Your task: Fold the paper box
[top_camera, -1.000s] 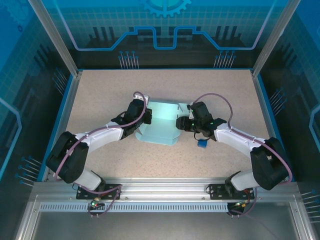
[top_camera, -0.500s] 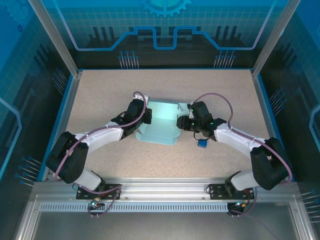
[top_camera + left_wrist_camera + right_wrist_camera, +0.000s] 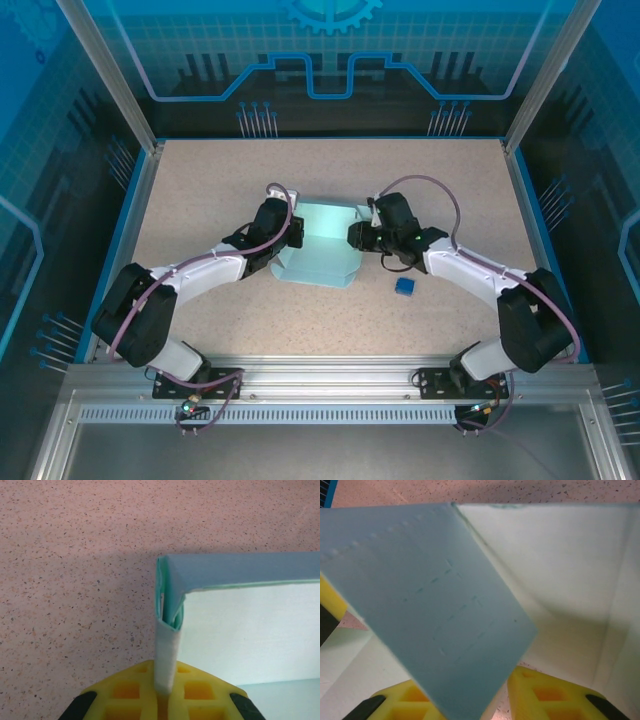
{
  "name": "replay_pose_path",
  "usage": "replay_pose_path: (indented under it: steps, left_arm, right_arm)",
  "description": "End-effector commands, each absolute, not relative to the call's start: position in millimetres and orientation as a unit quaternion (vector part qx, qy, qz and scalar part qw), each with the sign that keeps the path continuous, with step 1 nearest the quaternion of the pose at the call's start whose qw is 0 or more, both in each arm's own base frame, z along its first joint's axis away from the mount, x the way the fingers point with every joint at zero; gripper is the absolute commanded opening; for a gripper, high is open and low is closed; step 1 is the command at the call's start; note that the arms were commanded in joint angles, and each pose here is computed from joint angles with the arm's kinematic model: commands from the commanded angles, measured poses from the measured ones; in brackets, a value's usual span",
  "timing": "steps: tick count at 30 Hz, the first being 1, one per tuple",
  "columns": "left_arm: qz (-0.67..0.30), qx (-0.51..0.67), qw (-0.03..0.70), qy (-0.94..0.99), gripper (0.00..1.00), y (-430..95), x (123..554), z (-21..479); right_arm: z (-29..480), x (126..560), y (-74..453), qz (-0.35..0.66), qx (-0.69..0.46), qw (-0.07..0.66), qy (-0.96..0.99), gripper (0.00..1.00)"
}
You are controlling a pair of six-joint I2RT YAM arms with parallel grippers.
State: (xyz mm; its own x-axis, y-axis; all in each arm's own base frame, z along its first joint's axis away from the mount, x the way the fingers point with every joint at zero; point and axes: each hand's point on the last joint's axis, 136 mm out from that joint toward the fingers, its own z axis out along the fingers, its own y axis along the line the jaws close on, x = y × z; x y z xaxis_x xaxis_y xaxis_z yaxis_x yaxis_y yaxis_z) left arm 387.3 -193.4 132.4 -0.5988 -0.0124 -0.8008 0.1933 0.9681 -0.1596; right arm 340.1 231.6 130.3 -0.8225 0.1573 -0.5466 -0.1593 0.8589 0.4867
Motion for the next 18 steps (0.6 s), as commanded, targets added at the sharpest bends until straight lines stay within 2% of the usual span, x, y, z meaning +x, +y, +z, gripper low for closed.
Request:
replay_pose_path:
  steps: [1,11,18]
  left_arm:
    - [-0.129,0.056,0.452,0.881,0.0,-198.5,384.8,139.5]
    - [-0.13,0.058,0.45,0.882,0.0,-200.3,386.6,137.5]
    - [-0.122,0.056,0.452,0.882,0.0,-197.8,387.1,138.2]
  right_arm:
    - [140.4,345.2,245.7,0.276,-0.024,0.302,0.912,0.3]
    - [133.4,339.9,267.5,0.266,-0.06,0.285,0.919,0.29]
    - [134.6,334.5,269.5,0.245,-0.094,0.28,0.923,0.32]
